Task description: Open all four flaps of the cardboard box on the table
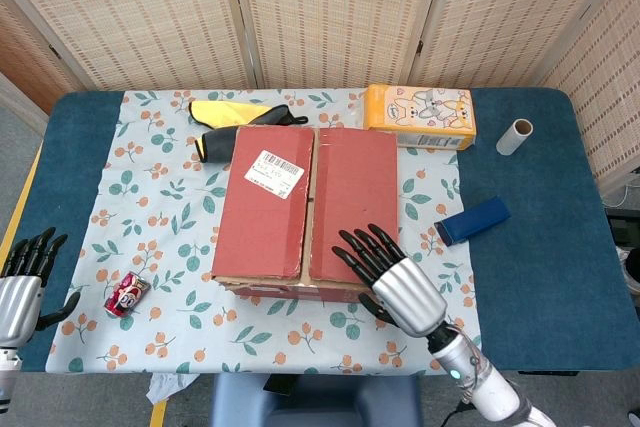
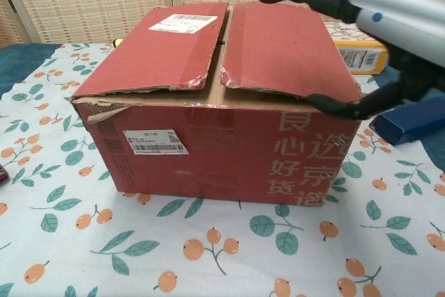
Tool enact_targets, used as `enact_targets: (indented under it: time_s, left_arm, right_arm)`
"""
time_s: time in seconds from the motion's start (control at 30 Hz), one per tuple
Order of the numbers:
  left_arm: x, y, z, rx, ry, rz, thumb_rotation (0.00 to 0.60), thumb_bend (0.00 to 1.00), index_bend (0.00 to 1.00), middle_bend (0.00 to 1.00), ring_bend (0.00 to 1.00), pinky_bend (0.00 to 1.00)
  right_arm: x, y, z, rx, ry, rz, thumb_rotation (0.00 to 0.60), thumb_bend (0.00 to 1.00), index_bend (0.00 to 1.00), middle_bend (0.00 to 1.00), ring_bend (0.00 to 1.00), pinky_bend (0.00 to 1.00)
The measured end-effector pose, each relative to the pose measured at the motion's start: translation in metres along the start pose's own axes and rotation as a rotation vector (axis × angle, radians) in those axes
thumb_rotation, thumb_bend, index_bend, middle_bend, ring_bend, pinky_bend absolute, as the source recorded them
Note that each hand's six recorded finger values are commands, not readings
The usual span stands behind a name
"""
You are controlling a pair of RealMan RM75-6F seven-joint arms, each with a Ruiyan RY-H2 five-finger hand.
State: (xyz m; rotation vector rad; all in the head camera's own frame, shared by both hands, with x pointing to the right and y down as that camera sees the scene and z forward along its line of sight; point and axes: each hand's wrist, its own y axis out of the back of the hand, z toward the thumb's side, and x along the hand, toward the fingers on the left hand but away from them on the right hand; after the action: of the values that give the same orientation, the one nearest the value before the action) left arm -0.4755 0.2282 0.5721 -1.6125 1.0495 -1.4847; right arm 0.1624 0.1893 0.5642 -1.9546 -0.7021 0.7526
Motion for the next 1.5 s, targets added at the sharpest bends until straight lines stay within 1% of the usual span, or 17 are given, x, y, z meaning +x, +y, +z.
enact_targets:
  time_s: [0.07,0.3,0.6,0.77,0.93,1.07,1.27,1.37,1.5]
  left_arm:
    - [0.001,-0.002,0.0,0.001,0.002,-0.014,0.6,0.36,0.0,0.0,0.0,0.0]
    - [0.0,0.0,-0.002,-0.025,0.001,-0.016,0.6,0.36,0.0,0.0,0.0,0.0]
    - [-0.003,0.002,-0.003,-0.044,-0.005,-0.018,0.6,0.36,0.0,0.0,0.0,0.0]
    - [-0.004,0.002,-0.003,-0.039,-0.004,-0.019,0.6,0.36,0.0,0.0,0.0,0.0]
    - [-0.004,0.003,-0.005,-0.049,0.002,-0.018,0.6,0.36,0.0,0.0,0.0,0.0]
    - [-0.004,0.004,-0.005,-0.051,0.003,-0.015,0.6,0.36,0.0,0.0,0.0,0.0]
    - [-0.002,0.003,-0.005,-0.034,0.002,-0.016,0.6,0.36,0.0,0.0,0.0,0.0]
    - [-0.001,0.001,-0.004,-0.014,0.001,-0.019,0.6,0.36,0.0,0.0,0.0,0.0]
    - [0.001,-0.002,-0.002,0.014,0.002,-0.024,0.6,0.36,0.0,0.0,0.0,0.0]
  right_arm:
    - [-0.008,-0.004,0.003,-0.012,0.008,0.003,0.6,0.41,0.0,0.0,0.0,0.0]
    - [-0.032,-0.017,0.014,-0.031,0.039,0.005,0.6,0.41,0.0,0.0,0.0,0.0]
    - [-0.053,-0.03,0.014,-0.013,0.031,0.021,0.6,0.41,0.0,0.0,0.0,0.0]
    - [-0.061,-0.032,0.014,-0.015,0.032,0.013,0.6,0.41,0.0,0.0,0.0,0.0]
    - [-0.071,-0.03,0.014,-0.018,0.035,-0.016,0.6,0.41,0.0,0.0,0.0,0.0]
    - [-0.073,-0.023,0.014,-0.039,0.036,-0.052,0.6,0.41,0.0,0.0,0.0,0.0]
    - [-0.06,0.003,0.009,-0.034,0.03,-0.133,0.6,0.41,0.0,0.0,0.0,0.0]
    - [-0.047,0.019,0.002,-0.018,0.01,-0.178,0.6,0.41,0.0,0.0,0.0,0.0]
    - [-0.016,0.043,-0.016,0.02,-0.045,-0.252,0.6,0.41,0.0,0.0,0.0,0.0]
